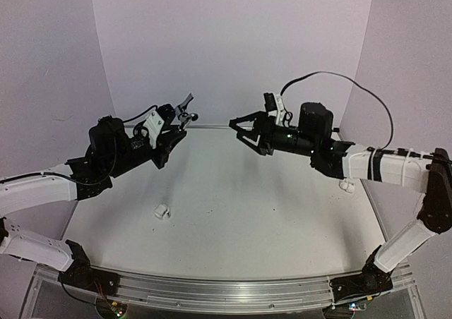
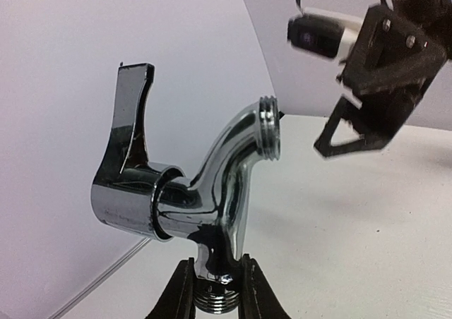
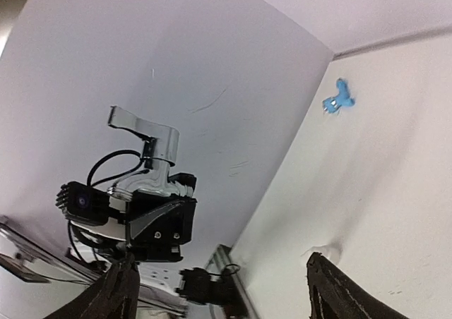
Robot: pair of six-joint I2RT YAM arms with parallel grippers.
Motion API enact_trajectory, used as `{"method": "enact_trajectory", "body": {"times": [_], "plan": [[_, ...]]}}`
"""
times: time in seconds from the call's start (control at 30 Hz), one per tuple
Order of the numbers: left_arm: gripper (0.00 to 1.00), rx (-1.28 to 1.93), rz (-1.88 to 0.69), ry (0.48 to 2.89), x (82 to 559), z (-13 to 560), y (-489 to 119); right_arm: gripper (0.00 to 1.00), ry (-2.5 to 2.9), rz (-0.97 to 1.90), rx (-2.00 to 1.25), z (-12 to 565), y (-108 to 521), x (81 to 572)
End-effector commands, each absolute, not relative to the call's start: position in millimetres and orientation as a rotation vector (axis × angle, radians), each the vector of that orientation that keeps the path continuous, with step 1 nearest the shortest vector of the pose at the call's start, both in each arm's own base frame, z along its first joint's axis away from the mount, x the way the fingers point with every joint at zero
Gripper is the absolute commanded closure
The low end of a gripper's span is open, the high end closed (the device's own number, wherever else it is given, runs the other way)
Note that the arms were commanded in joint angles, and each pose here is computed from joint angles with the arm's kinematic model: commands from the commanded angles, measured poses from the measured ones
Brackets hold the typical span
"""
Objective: Install the water faucets
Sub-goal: Pass from the left arm to the right
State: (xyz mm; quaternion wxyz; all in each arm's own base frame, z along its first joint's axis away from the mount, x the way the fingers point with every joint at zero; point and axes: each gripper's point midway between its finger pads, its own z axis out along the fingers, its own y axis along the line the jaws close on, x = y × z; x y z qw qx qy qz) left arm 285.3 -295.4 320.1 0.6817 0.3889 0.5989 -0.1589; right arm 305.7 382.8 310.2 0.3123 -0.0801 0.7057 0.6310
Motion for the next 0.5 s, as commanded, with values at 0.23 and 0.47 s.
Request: {"method": "enact_trajectory", "body": {"times": [0.23, 0.47], "plan": [[1.0, 0.921, -0.161, 1.458, 293, 315, -286, 0.21, 2.121, 1.4, -0.579, 322, 423, 302], [1.0, 0.994, -0.152, 1.48, 293, 299, -303, 0.32, 2.161, 1.481, -0.625, 313, 450, 300]]}}
